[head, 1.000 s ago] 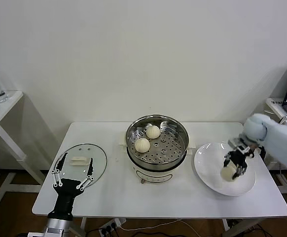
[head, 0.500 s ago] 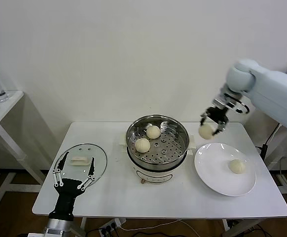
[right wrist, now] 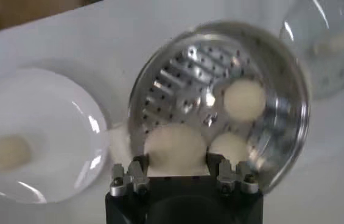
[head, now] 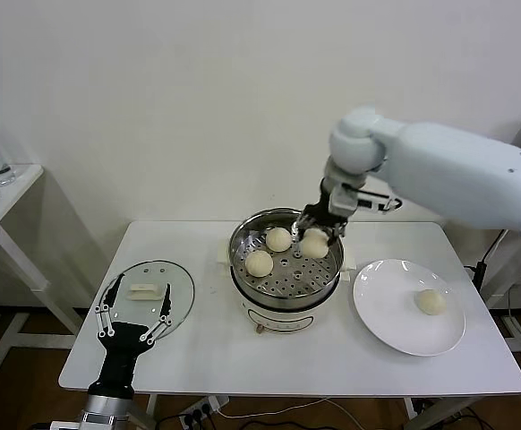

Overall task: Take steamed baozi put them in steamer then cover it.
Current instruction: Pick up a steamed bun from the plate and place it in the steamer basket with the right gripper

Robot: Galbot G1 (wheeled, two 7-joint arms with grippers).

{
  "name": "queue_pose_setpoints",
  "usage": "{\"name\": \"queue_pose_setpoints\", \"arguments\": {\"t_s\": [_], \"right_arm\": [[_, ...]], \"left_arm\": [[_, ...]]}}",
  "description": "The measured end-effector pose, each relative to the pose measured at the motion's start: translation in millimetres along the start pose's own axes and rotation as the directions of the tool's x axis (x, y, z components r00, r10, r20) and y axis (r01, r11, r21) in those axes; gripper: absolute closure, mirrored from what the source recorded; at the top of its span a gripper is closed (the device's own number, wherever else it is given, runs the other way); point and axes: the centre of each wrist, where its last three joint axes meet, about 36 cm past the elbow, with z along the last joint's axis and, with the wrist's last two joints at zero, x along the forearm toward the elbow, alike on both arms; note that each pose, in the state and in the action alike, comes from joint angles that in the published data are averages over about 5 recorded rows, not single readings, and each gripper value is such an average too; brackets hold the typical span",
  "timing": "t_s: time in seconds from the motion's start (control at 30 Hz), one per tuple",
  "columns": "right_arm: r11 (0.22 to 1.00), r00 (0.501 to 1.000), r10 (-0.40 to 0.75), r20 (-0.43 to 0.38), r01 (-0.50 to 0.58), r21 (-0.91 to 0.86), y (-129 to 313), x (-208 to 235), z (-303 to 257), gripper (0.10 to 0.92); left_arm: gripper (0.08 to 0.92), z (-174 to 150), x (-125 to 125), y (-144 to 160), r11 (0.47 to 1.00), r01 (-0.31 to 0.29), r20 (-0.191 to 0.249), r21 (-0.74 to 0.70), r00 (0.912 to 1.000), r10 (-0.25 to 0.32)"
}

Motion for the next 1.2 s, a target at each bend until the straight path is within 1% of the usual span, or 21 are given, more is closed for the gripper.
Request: {"name": "queue_pose_setpoints", "arguments": {"t_s": [0.17, 0.37, 0.6, 0.9, 1.0, 1.1, 1.2], "right_arm": [[0.993, 1.000, -0.010, 0.016, 0.008, 0.117, -14, -22, -11, 0.361], [0.979, 0.999, -0.025, 0.026, 0.019, 0.204, -25, -45, -20, 0.360], [0.967, 0.999, -0.044, 0.029, 0.035, 0.252, -31, -67, -24, 0.340], [0.957, 0.998, -0.058, 0.025, 0.049, 0.286, -38, -84, -29, 0.328], [0.955, 0.998, -0.061, 0.024, 0.051, 0.293, -40, -88, -30, 0.298], [0.954, 0.998, -0.062, 0.023, 0.052, 0.296, -41, -89, -31, 0.236], [0.955, 0.998, -0.058, 0.021, 0.049, 0.292, -40, -87, -30, 0.205]], "left_arm": [[0.177, 0, 0, 0, 1.000, 0.003, 0.001, 0.001, 1.0000, -0.003], [0.177, 0, 0, 1, 1.000, 0.007, 0.002, 0.000, 1.0000, -0.007], [0.177, -1, 0, 3, 1.000, 0.012, 0.006, 0.001, 0.9999, -0.012], [0.177, 0, 0, 2, 1.000, 0.016, 0.008, 0.006, 0.9998, -0.016], [0.177, 0, 0, 3, 1.000, 0.018, 0.008, 0.009, 0.9998, -0.018], [0.177, 0, 0, 4, 1.000, 0.021, 0.008, 0.008, 0.9997, -0.021], [0.177, 0, -1, 5, 1.000, 0.023, 0.008, 0.007, 0.9997, -0.023]]}}
